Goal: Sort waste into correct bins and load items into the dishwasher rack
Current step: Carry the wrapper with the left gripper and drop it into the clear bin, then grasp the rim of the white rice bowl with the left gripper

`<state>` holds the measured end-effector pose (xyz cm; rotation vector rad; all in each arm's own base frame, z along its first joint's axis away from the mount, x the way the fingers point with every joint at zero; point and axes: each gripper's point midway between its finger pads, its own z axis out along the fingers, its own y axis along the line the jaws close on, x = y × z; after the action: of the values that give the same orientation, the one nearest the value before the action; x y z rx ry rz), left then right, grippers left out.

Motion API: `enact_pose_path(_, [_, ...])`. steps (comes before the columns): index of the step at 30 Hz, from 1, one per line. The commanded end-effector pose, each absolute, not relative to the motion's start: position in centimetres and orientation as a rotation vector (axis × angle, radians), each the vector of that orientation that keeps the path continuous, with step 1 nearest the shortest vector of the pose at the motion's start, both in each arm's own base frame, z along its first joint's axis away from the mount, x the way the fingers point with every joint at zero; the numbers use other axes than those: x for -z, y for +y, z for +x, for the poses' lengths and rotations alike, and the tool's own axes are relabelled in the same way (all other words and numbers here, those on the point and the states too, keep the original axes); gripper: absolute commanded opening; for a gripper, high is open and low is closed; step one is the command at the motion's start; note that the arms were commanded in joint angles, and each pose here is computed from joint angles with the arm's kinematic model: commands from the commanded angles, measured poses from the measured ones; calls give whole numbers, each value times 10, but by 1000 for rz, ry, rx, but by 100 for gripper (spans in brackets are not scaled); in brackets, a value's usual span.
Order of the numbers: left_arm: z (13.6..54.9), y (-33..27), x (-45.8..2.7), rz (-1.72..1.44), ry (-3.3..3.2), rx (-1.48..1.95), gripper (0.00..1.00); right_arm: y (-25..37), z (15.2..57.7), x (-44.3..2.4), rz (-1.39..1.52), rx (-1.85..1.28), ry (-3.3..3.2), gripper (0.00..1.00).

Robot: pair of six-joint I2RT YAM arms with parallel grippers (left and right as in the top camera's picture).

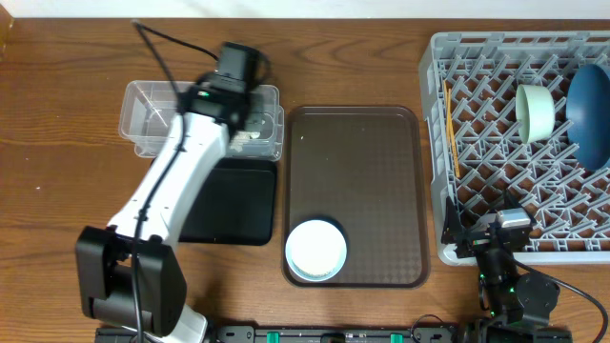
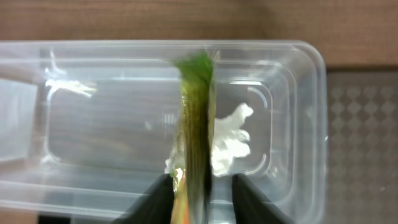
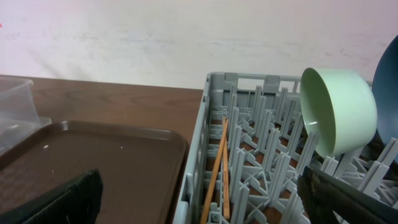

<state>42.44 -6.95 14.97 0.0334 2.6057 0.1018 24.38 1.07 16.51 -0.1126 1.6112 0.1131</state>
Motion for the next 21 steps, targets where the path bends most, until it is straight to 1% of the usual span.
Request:
enact_pose_path(1, [428, -78, -149, 273, 2601, 55, 43, 12, 243, -164, -119, -117, 1610, 99])
enact_pose_path(4, [423, -79, -155, 339, 2601, 110, 50, 11, 243, -164, -119, -117, 1610, 99])
enact_pose_path(6, [417, -82, -163, 348, 2597, 131, 52, 12, 243, -164, -119, -117, 1610, 99])
enact_pose_path(7, [411, -88, -168, 364, 2592, 161, 53, 11, 243, -164, -119, -117, 1610, 99])
enact_pose_path(9, [399, -103, -182, 402, 2573, 242, 58, 11, 243, -164, -119, -117, 1610, 99])
enact_pose_path(13, [361, -133, -210, 404, 2573, 394, 59, 11, 243, -164, -119, -117, 1610, 99])
enact_pose_path(15, [341, -144, -215, 372, 2615, 429, 58, 11, 243, -164, -119, -117, 1610, 99])
enact_pose_path(18, [304, -162, -205, 361, 2731, 445, 58, 12, 243, -164, -119, -117, 1610, 99])
enact_pose_path(21, [271, -179, -176, 315, 2874, 436, 59, 11, 243, -164, -119, -117, 1610, 99])
